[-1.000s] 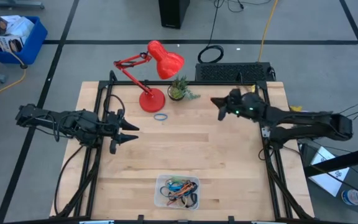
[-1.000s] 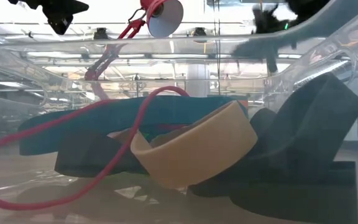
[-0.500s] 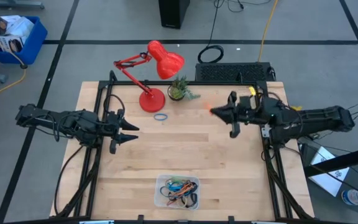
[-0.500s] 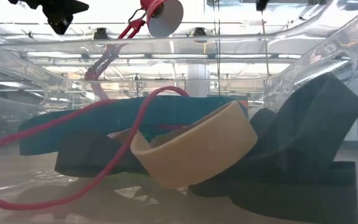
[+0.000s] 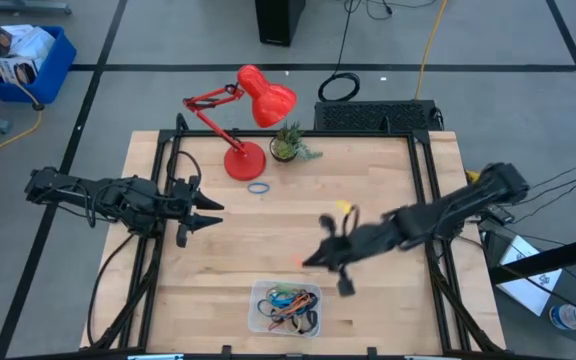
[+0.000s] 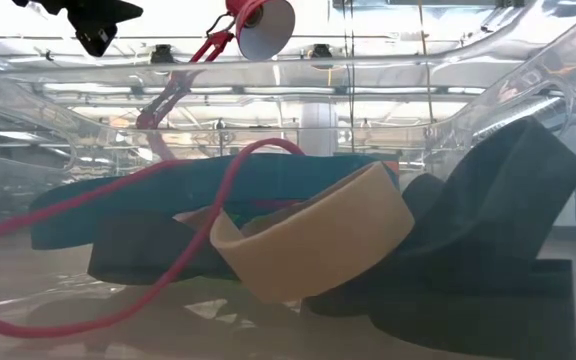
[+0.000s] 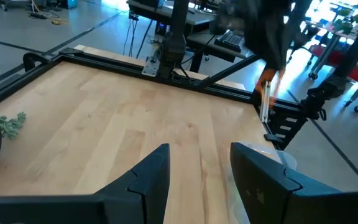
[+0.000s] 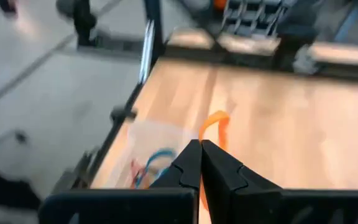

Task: Pick and place rubber bands into bin
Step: Put the orange rubber band into the transparent bin, then put the blue rubber band into the transparent bin

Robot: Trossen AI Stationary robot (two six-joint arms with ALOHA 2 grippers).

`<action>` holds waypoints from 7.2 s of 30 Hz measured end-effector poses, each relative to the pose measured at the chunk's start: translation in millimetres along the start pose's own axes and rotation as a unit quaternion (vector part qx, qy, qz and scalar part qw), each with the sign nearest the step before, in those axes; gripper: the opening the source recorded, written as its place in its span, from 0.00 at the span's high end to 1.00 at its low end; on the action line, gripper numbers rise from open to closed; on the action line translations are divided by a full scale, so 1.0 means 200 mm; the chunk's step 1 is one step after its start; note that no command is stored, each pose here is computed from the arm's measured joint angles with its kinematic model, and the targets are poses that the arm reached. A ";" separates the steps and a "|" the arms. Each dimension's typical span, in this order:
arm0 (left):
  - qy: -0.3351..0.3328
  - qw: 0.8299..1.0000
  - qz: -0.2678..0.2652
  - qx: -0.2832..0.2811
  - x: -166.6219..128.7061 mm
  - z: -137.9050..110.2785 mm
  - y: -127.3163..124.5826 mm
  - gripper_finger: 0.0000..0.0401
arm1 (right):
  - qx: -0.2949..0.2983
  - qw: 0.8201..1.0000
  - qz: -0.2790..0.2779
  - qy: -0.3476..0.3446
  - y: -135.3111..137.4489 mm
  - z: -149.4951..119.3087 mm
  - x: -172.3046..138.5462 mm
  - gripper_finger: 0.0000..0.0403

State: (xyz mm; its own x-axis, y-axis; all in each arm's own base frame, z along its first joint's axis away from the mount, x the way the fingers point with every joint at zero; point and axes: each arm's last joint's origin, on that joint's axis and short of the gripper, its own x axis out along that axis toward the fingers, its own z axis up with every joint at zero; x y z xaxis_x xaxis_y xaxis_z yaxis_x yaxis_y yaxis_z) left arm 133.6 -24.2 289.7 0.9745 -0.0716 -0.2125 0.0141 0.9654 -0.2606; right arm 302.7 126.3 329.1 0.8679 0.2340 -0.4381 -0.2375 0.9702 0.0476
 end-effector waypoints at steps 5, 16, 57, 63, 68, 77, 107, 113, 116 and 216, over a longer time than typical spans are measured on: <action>0.001 1.000 0.000 0.002 0.00 0.00 0.00 0.56 | -0.015 0.998 0.015 0.067 0.10 -0.15 0.20 1.00; 0.014 1.000 0.011 0.010 0.00 -0.02 0.01 0.56 | -0.001 0.989 0.020 0.147 0.21 -0.38 0.45 1.00; 0.015 1.000 0.024 0.005 0.00 -0.02 0.01 0.56 | 0.013 0.996 0.005 0.086 0.07 -0.12 0.09 0.58; 0.016 1.000 0.024 0.005 0.00 -0.02 0.01 0.56 | 0.007 1.000 -0.006 -0.006 -0.05 0.01 -0.26 0.60; 0.012 0.999 0.033 -0.020 0.00 -0.02 0.01 0.56 | 0.014 0.996 -0.021 -0.080 -0.15 -0.06 -0.49 0.61; 0.037 0.995 0.091 0.015 0.08 0.09 0.07 0.56 | 0.057 0.965 -0.066 -0.248 -0.30 -0.29 -0.58 0.62; 0.419 0.893 0.115 0.120 0.78 -0.23 0.81 0.56 | 0.096 0.954 -0.085 -0.271 -0.36 -0.35 -0.56 0.61; 0.430 0.887 0.129 0.106 0.82 -0.31 0.90 0.56 | 0.096 0.955 -0.086 -0.266 -0.36 -0.36 -0.56 0.61; 0.438 0.884 0.131 0.099 0.83 -0.34 0.92 0.56 | 0.096 0.956 -0.086 -0.263 -0.36 -0.36 -0.56 0.61; 0.482 0.876 0.034 -0.014 1.30 -0.32 -0.81 1.00 | 0.147 0.981 -0.084 -0.093 -0.36 -0.52 -0.50 0.61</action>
State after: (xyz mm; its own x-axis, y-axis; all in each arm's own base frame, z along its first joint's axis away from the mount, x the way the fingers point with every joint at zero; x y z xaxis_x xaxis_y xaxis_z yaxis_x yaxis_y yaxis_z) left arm 370.9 -216.0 216.7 0.3317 -0.2045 -0.9210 -0.0554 0.9703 -0.2354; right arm 187.4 26.0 275.9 0.9554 0.0508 -0.2910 0.0273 0.9657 0.2583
